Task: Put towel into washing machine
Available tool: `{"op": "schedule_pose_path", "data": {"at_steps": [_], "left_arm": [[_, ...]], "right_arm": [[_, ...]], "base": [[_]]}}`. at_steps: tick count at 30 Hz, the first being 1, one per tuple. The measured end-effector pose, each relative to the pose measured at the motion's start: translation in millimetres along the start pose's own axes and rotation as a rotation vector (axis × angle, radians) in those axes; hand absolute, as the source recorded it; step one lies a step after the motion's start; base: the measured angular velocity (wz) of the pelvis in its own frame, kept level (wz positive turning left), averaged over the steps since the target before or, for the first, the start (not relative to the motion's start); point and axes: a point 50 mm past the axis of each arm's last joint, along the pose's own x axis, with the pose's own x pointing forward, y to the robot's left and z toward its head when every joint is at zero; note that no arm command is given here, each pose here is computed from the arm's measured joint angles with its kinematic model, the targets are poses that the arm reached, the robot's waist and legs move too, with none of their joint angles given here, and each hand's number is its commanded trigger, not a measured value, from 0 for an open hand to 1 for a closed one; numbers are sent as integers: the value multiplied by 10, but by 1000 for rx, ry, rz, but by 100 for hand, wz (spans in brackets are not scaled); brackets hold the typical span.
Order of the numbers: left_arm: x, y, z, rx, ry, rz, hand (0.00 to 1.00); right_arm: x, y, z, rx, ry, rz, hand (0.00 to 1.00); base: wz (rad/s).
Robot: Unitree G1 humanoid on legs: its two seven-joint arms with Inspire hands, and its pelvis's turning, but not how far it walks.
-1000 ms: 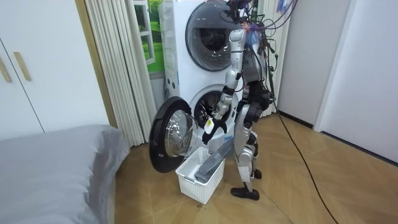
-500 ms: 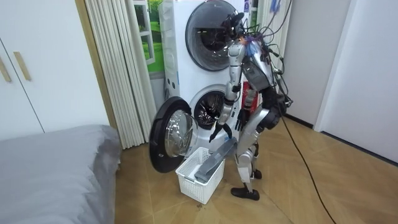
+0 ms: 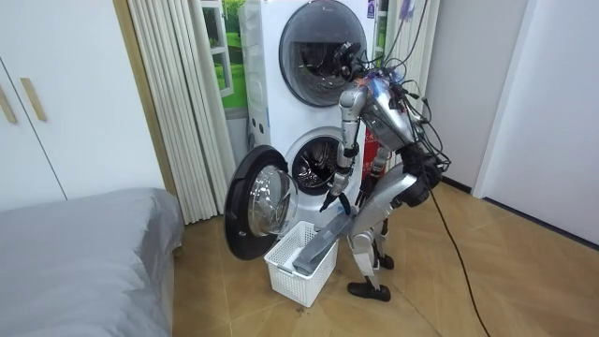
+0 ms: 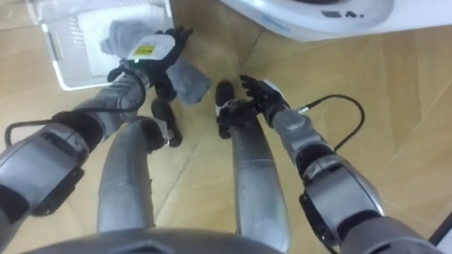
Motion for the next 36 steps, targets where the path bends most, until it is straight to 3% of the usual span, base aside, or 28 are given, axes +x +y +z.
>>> {"op": "schedule_pose_path", "data": {"at_steps": [11,13,14,16,17,26,36], "left_arm": [[7,-31,43,69,-35,-46,0],[-9,-69,9,83,-26,-81,24],[-21,-98,-6,85,-21,-107,51],[-24,-119,-3,87,-23,-141,70],[-24,-123,-4,85,-21,-151,100],[-103,-165,-230,160,22,-343,100],[-146,-290,-214,215,29,-533,100]], "right_arm": [[45,58,194,-25,-71,36,0],[55,85,208,-22,-74,42,0],[60,101,222,-21,-80,46,0],[64,100,247,-24,-92,46,0],[66,99,256,-25,-94,46,0],[102,153,395,-6,-139,58,0],[122,193,338,5,-100,69,0]], "base": [[-4],[-3],[0],[0],[0],[0],[0]]}}
